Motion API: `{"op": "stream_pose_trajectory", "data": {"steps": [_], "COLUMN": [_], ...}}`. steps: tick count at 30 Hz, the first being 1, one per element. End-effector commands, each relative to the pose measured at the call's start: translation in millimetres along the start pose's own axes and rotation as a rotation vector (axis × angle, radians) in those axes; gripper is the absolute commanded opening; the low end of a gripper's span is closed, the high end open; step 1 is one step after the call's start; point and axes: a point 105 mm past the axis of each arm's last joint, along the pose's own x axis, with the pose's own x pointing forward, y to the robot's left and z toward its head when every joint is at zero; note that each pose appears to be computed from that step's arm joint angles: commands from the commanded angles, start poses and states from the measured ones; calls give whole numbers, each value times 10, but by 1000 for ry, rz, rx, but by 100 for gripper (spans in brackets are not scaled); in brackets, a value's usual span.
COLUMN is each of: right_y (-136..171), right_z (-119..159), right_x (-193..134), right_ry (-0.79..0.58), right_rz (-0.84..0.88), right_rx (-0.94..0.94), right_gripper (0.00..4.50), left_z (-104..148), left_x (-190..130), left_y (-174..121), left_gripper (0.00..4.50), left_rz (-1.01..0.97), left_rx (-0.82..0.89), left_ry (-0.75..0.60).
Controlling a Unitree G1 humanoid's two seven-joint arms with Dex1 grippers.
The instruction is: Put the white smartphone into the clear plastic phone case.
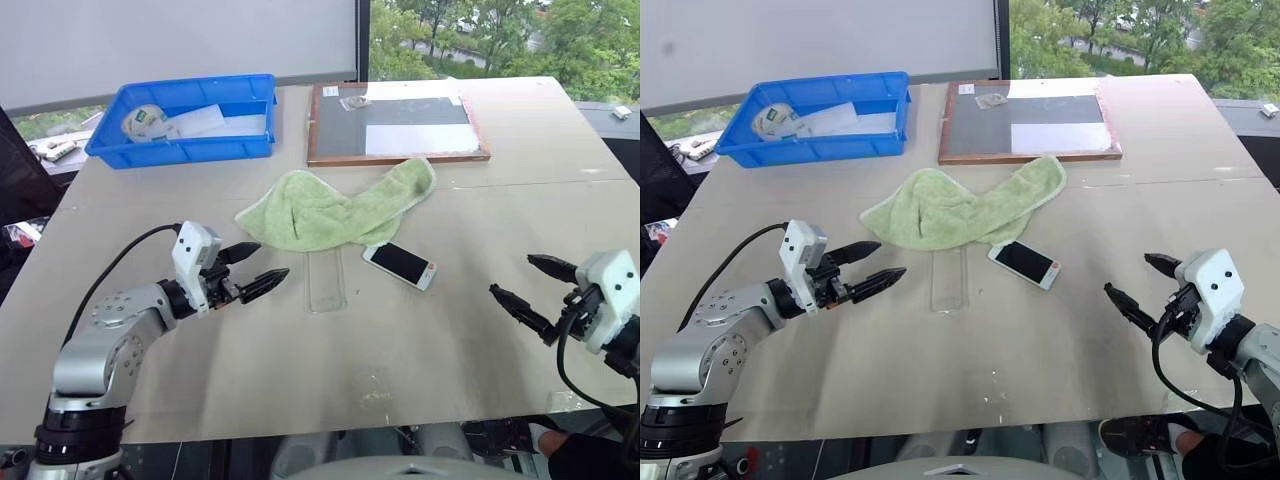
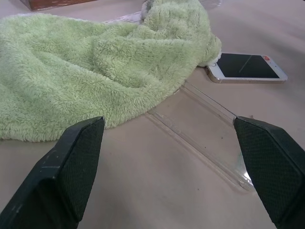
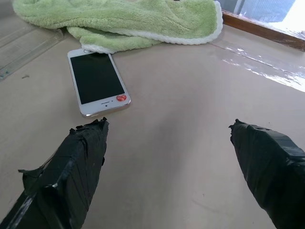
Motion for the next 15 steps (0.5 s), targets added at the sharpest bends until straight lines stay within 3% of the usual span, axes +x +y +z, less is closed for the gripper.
{"op": "stream_pose_trajectory", "data": {"steps": [1,10,15], "right_y": [91,443,630], "right_z": [132,446,544], "right_x": [-1,3,30], "right_ry": [-72,-252,-280], "right_rz": [36,189,276], "right_rx": [-20,-100,-116], "right_gripper": [446,446,446], "left_z": [138,351,351], "left_x": [-29,170,328], "left_y": [-12,-127,-209], "left_gripper": [445,445,445], "left_rz": [-4,-89,-138], "left_rx": [44,141,265], "left_ry": [-22,-36,57]}}
